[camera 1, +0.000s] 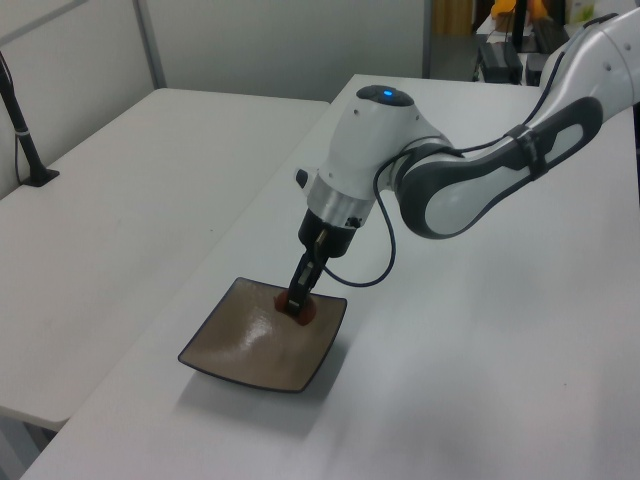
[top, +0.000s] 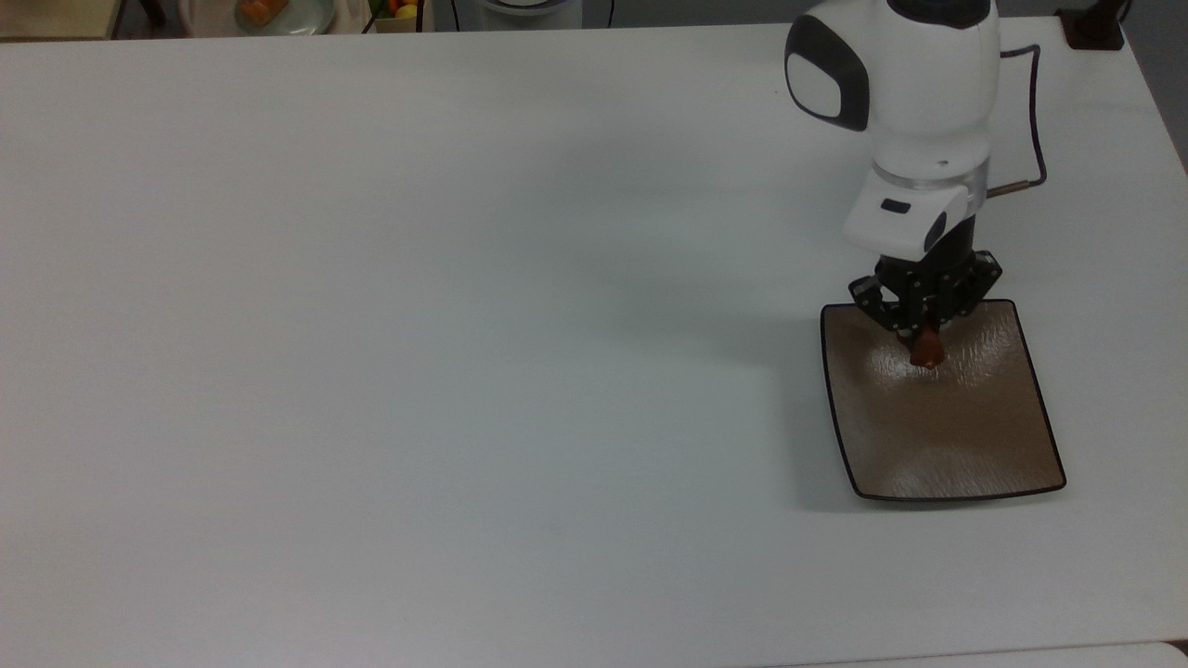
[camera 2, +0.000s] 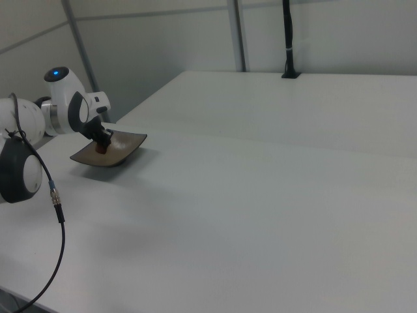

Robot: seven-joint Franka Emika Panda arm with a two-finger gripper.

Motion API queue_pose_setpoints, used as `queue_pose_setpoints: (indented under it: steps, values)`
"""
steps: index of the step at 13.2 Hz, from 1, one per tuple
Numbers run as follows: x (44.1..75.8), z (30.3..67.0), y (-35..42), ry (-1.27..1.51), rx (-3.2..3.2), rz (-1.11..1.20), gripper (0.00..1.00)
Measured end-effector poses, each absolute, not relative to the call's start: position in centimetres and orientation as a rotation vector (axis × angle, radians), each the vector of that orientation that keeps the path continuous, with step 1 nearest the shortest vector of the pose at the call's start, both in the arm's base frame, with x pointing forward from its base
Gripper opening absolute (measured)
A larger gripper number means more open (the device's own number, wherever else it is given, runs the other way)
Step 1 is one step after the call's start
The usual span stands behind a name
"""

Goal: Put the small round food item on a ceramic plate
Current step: 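Lower the food item onto the plate and open the gripper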

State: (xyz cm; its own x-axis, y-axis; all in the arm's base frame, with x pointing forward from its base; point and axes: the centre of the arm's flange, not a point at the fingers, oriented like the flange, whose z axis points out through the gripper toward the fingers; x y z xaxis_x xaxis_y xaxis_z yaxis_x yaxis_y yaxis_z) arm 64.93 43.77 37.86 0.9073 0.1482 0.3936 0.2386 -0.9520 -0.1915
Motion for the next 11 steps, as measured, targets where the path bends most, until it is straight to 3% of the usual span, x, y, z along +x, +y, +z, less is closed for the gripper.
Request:
queue_pose_setpoints:
  steps: [9, 11]
  values:
    - [66.4, 33.7, 45.5, -0.308, -2.795, -0.698, 0.12]
    - [66.4, 33.0, 45.6, -0.310, -2.795, -0.696, 0.22]
